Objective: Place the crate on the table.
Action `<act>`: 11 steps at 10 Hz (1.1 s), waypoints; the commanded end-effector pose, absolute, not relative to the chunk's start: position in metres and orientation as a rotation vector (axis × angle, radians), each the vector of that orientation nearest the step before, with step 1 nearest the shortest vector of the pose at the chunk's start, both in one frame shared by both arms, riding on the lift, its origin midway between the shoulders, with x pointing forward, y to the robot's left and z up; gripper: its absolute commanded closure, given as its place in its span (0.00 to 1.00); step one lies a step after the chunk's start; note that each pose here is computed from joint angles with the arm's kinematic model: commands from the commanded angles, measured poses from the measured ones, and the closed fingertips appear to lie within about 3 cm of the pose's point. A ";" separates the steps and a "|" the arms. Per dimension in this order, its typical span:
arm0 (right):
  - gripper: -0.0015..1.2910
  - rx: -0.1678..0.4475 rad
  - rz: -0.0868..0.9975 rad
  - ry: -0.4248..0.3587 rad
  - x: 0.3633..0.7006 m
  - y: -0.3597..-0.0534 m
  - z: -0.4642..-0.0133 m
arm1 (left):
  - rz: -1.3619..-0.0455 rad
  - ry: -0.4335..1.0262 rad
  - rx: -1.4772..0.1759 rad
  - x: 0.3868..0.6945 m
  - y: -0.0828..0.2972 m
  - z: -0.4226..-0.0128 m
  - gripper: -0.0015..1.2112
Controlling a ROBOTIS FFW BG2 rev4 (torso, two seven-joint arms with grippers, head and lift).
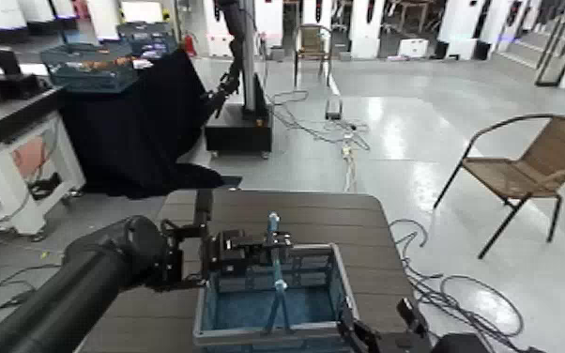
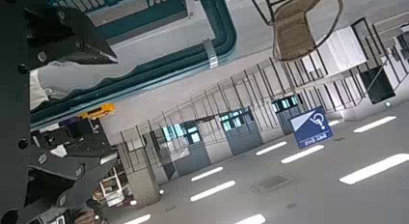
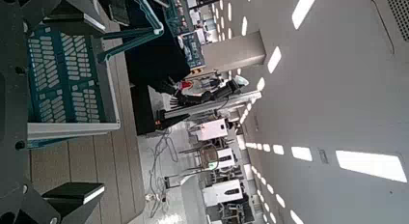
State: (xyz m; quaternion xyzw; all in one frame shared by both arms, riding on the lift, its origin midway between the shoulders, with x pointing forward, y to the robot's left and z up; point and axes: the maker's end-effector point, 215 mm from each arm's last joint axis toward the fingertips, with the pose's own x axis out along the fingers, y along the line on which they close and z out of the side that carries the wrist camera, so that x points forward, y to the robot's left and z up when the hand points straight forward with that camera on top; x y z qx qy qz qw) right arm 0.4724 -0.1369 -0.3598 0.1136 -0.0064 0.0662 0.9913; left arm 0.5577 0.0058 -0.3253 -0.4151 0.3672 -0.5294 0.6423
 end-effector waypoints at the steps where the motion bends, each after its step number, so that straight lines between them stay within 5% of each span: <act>1: 0.12 0.229 0.135 -0.014 0.473 -0.137 -0.359 | -1.196 0.818 -0.925 0.564 0.010 -0.326 0.11; 7: 0.12 0.230 0.123 -0.006 0.471 -0.143 -0.362 | -1.120 0.684 -0.831 0.587 0.041 -0.324 0.09; 11: 0.12 0.230 0.111 -0.004 0.469 -0.148 -0.364 | -0.849 0.446 -0.639 0.605 0.123 -0.316 0.09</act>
